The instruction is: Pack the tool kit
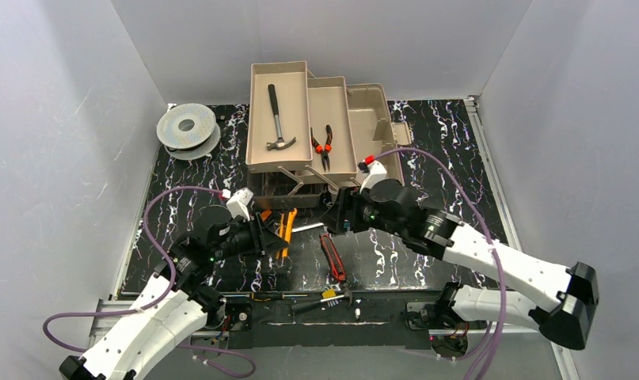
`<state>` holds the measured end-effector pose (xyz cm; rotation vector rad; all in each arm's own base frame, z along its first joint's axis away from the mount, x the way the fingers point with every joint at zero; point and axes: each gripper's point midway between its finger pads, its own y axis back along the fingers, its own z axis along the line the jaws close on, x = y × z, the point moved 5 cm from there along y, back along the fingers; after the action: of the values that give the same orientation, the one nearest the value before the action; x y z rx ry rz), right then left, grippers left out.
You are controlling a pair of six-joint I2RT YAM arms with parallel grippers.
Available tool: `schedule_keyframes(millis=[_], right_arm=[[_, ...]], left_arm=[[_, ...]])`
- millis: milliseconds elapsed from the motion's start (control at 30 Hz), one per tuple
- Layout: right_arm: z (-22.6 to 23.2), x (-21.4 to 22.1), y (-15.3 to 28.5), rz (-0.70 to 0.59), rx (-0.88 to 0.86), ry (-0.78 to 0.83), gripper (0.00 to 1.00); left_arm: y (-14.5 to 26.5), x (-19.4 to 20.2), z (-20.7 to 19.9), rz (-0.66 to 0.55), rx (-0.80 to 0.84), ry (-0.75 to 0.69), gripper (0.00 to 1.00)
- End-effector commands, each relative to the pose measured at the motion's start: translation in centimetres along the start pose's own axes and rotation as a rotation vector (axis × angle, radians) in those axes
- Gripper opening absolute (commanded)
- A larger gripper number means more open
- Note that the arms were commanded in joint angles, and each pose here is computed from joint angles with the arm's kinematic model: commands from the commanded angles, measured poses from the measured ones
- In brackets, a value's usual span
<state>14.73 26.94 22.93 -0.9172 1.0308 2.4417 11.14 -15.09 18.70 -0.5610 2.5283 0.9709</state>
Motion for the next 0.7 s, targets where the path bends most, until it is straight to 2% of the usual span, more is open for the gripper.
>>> schedule_keyframes(millis=[0, 133, 233, 467, 533, 600, 667], right_arm=[[4.0, -2.5, 0.9, -0.085, -0.241, -0.057, 0.80], [6.1, -3.9, 0.5, -0.070, -0.292, -0.051, 0.80], [6.6, -4.2, -0.5, -0.049, -0.282, -0.072, 0.77], [7.0, -4.2, -2.6, -0.030, -0.272, -0.113, 0.60], [6.9, -4.0, -2.9, -0.016, -0.263, -0.119, 0.51], [6.6, -4.0, -2.9, -0.027, -0.249, -0.123, 0.35], [6.2, -4.3, -2.5, -0.062, -0.228, -0.120, 0.23]], left_arm=[[-0.2, -1.3, -3.0, -0.057, 0.198, -0.054, 0.00], [-0.9, -2.3, -4.0, -0.085, 0.239, -0.080, 0.00], [-1.3, -2.7, -5.1, -0.092, 0.289, -0.098, 0.00], [-2.2, -2.2, -5.8, -0.052, 0.335, -0.117, 0.00], [-2.1, -2.1, -6.1, -0.055, 0.351, -0.127, 0.00], [-2.0, -2.0, -6.2, -0.057, 0.359, -0.135, 0.01], [-2.0, -1.8, -6.0, -0.050, 0.362, -0.138, 0.14]])
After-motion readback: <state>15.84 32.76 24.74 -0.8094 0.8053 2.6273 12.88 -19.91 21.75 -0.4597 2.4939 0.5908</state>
